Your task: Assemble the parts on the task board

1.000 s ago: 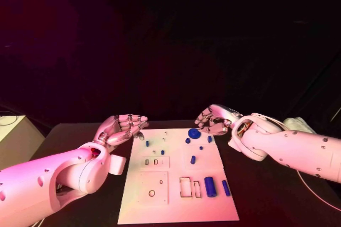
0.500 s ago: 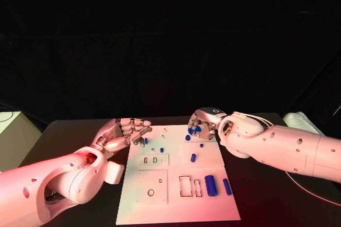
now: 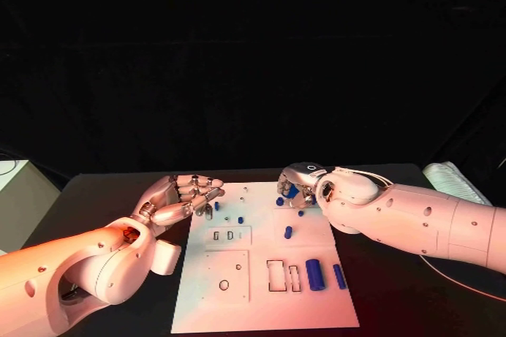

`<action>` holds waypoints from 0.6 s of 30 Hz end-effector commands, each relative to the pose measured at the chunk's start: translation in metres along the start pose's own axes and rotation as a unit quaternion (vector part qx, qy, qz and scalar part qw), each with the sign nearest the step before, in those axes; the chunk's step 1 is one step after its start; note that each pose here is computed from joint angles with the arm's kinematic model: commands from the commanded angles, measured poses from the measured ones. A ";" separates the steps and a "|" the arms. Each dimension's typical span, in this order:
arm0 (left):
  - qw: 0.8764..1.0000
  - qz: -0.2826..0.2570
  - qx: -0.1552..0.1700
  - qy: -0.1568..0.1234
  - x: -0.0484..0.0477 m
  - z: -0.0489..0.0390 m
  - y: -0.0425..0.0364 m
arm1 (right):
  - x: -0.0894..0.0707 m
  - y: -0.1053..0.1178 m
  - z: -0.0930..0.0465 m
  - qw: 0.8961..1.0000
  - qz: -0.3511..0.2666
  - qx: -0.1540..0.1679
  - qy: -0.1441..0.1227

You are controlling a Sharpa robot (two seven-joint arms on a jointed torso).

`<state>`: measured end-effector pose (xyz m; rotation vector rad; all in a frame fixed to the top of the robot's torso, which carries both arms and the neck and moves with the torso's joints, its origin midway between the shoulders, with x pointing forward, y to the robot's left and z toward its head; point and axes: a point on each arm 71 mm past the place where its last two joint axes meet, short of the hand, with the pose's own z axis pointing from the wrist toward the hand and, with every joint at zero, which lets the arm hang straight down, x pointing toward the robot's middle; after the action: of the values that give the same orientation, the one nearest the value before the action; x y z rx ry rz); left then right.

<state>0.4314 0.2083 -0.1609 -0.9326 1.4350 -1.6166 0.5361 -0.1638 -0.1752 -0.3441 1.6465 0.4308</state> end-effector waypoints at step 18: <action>1.000 -0.001 0.003 0.010 0.0002 0.0003 -0.0040 | 0.007 0.003 0.004 1.000 -0.020 0.007 0.007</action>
<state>0.4319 0.2102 -0.1585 -0.9293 1.4353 -1.6133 0.5380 -0.1600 -0.1799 -0.3557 1.6492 0.4001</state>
